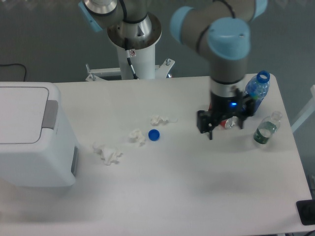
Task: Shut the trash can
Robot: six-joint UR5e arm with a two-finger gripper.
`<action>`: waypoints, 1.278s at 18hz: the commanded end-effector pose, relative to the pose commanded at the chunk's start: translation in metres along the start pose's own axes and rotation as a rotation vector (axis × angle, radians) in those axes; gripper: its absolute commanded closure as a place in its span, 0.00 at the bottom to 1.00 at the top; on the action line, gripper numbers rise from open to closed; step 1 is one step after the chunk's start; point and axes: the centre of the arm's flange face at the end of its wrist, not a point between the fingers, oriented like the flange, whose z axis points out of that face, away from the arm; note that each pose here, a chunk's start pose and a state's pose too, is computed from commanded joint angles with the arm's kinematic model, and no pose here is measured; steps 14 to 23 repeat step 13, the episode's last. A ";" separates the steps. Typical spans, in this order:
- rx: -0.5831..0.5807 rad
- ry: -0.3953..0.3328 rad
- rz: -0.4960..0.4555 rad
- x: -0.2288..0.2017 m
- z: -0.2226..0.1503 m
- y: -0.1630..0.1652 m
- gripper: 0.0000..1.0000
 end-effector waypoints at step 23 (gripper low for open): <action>-0.008 0.060 0.203 -0.060 0.021 -0.004 0.00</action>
